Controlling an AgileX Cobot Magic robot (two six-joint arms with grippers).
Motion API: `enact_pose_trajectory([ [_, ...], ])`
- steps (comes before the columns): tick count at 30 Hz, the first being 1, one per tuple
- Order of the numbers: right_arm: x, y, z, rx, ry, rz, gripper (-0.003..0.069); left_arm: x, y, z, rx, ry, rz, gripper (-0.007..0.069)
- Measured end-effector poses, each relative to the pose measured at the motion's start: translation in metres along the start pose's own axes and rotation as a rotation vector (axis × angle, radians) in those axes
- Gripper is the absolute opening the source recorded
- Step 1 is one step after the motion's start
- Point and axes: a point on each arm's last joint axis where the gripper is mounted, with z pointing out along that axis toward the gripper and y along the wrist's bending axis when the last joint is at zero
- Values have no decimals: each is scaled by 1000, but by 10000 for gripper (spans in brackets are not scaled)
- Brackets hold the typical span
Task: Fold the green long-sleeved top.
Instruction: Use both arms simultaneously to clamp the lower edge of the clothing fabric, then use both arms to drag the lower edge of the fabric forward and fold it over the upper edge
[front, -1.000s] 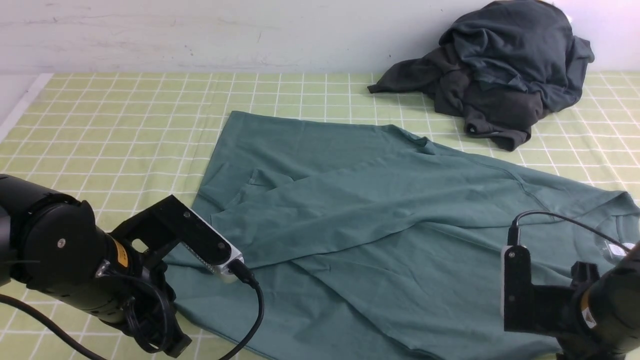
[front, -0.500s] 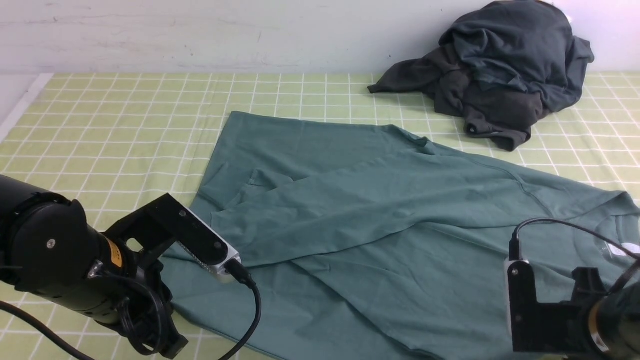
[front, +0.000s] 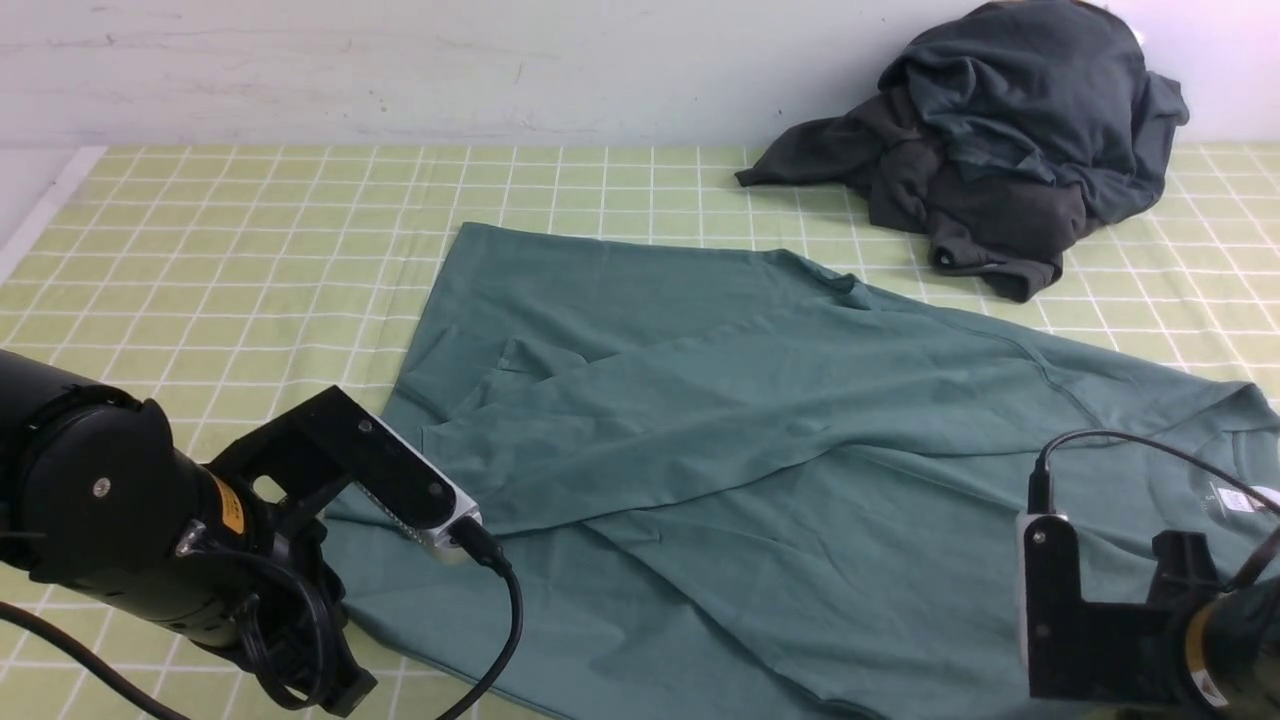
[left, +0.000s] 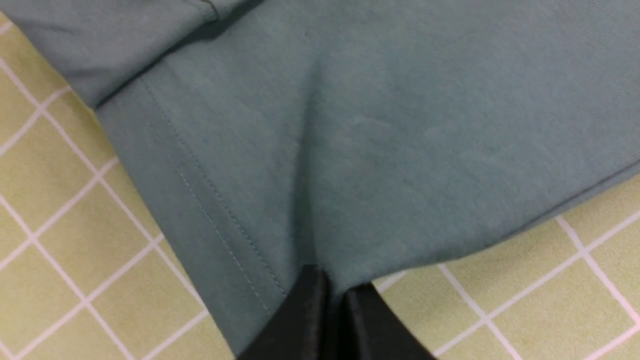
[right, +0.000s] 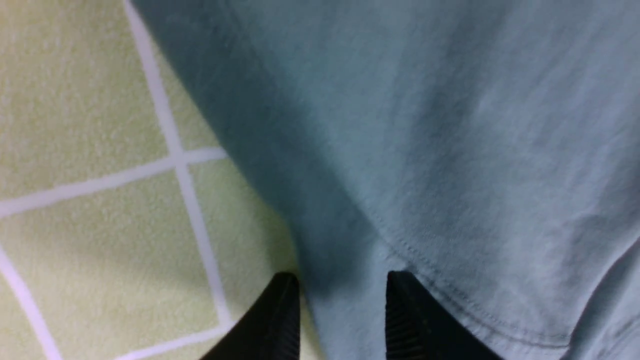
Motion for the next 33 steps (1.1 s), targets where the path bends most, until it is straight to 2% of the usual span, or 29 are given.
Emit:
enact_pose_trajectory([
  [9, -5, 2, 5, -17, -34, 35, 232, 0, 0, 0, 1, -4, -3, 6],
  [13, -5, 2, 5, -17, -36, 35, 177, 0, 0, 0, 1, -4, -3, 6],
  [14, -5, 1, 4, -12, -39, 36, 108, 0, 0, 0, 1, -4, -5, 6],
  [18, -4, -2, -5, 21, -60, 68, 9, -2, 1, -2, 1, -5, -51, 6],
  [23, 2, -8, -24, 81, -59, 91, -2, -21, 9, -22, -31, -39, -164, 6],
  [28, 5, -33, -37, 159, -44, 127, -3, -45, 24, -42, -99, -140, -224, 6],
  [33, 6, -91, -48, 312, -103, 211, -3, -100, 62, -45, -165, -289, -294, 6],
])
